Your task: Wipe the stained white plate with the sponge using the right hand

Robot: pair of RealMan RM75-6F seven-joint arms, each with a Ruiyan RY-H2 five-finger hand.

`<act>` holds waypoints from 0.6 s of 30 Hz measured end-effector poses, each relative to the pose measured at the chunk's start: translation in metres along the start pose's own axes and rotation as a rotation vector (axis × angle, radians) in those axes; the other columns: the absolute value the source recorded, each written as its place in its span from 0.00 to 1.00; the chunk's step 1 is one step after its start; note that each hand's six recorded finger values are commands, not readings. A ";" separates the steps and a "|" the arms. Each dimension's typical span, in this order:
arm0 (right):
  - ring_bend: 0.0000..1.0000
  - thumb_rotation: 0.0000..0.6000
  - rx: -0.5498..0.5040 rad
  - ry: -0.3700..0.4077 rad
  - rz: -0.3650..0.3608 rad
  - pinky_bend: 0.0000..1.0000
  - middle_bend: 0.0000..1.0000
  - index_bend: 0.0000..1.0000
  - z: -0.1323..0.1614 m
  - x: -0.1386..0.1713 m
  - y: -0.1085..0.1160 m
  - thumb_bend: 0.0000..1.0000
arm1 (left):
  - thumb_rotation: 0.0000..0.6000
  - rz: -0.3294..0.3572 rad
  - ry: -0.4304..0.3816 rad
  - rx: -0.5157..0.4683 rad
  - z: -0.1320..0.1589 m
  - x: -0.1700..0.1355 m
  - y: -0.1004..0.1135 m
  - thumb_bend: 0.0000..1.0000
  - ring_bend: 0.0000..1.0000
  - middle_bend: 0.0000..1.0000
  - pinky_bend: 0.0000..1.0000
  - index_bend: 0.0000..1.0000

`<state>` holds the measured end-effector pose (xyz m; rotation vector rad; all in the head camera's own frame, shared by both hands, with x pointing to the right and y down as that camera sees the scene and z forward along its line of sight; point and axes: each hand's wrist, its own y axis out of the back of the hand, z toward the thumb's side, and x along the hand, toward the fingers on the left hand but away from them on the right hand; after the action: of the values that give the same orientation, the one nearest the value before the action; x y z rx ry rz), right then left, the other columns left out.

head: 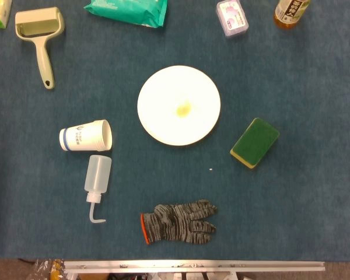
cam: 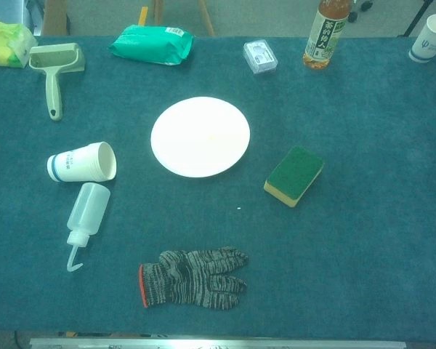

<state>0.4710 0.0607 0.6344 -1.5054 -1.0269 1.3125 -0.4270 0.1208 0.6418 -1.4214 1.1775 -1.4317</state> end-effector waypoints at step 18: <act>0.11 1.00 0.003 0.038 0.042 0.19 0.21 0.33 0.010 -0.009 -0.009 0.12 | 1.00 -0.006 0.012 -0.010 -0.010 -0.006 -0.005 0.46 0.08 0.03 0.16 0.23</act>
<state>0.4597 0.0554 0.6449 -1.5517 -0.9734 1.3091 -0.4357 0.1284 0.6459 -1.4265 1.1905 -1.4416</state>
